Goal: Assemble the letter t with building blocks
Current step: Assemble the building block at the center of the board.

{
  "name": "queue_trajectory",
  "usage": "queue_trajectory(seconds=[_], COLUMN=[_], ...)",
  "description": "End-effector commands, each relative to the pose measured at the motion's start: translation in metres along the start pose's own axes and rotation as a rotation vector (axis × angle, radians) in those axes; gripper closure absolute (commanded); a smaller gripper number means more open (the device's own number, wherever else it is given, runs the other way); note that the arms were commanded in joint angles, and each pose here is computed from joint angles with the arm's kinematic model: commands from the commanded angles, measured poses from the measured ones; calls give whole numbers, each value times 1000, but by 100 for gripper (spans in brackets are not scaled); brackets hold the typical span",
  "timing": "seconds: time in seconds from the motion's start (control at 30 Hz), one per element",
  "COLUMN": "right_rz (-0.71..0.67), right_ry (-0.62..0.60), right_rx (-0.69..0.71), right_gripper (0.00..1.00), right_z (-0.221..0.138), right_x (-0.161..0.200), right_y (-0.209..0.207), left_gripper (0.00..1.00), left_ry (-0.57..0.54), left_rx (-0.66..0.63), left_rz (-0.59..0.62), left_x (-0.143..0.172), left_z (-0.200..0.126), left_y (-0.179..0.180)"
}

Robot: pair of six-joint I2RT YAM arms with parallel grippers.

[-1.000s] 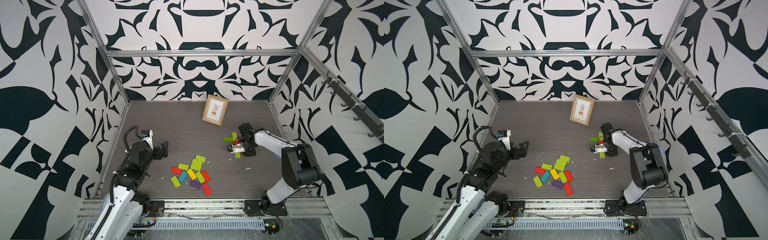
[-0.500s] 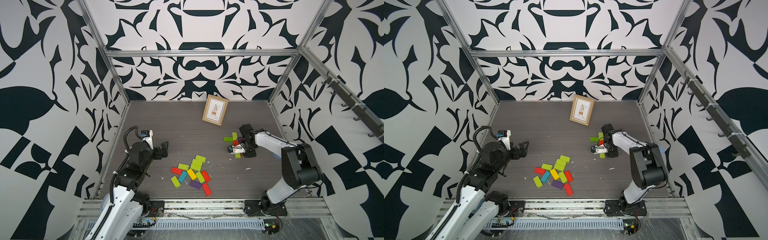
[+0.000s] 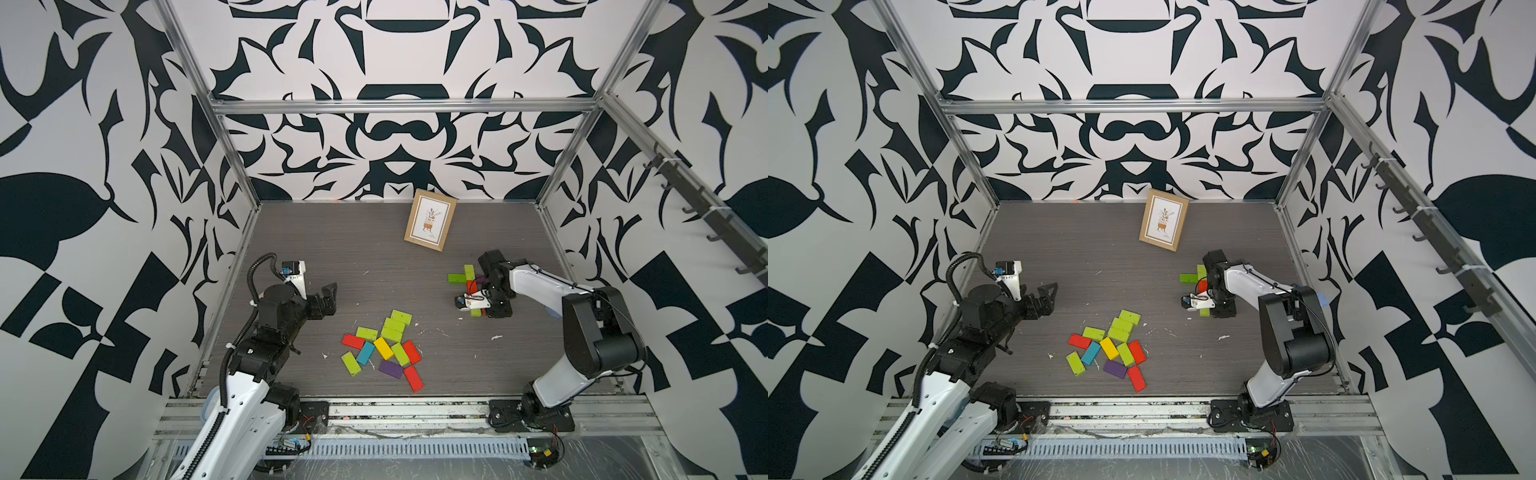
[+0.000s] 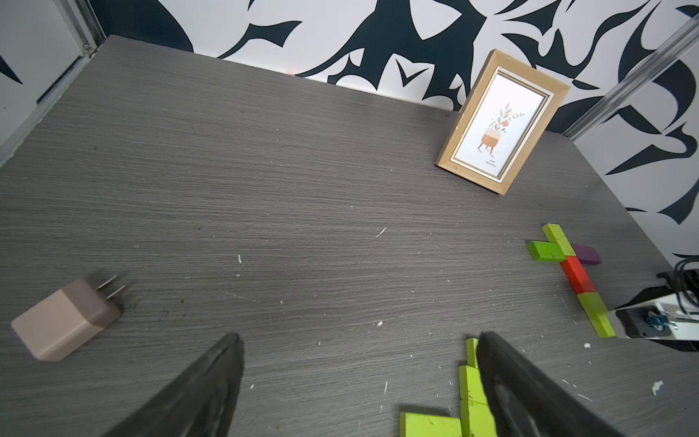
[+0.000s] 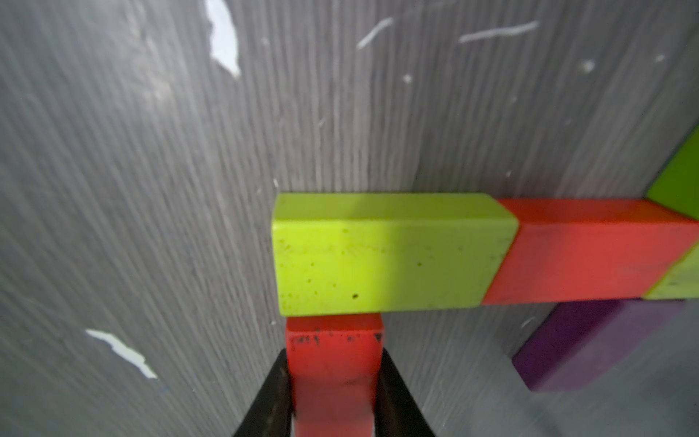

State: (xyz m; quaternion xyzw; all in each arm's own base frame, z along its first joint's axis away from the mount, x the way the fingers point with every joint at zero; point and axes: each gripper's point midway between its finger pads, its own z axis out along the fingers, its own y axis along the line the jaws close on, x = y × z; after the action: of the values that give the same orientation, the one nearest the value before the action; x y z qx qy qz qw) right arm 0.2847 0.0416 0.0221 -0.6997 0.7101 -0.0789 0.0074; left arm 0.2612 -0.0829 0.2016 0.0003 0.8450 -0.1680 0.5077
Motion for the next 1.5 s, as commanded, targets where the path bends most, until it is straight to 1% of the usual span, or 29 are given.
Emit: queue_trajectory(seconds=[0.0, 0.6, 0.77, 1.03, 1.3, 1.47], right_rz=[2, 4, 34, 44, 53, 60], right_ry=[-15, -31, -48, -50, -50, -49], right_rx=[-7, -16, -25, -35, -33, -27], right_gripper=[100, 99, 94, 85, 78, 76], right_z=[-4, -2, -3, -3, -1, 0], right_x=[-3, -9, -14, -14, -15, -15], right_y=[5, 8, 7, 7, 6, 5], left_gripper=[0, 0, 0, 0, 0, 0], left_ry=[-5, -3, -2, -1, 2, -1], left_rx=[4, 0, -2, -4, -6, -6], left_rz=[-5, -4, -5, -7, -6, -9], left_x=[2, 2, 2, 2, 3, 2], left_z=[0, 0, 0, 0, 0, 0], left_y=[0, 1, 1, 1, 2, 1])
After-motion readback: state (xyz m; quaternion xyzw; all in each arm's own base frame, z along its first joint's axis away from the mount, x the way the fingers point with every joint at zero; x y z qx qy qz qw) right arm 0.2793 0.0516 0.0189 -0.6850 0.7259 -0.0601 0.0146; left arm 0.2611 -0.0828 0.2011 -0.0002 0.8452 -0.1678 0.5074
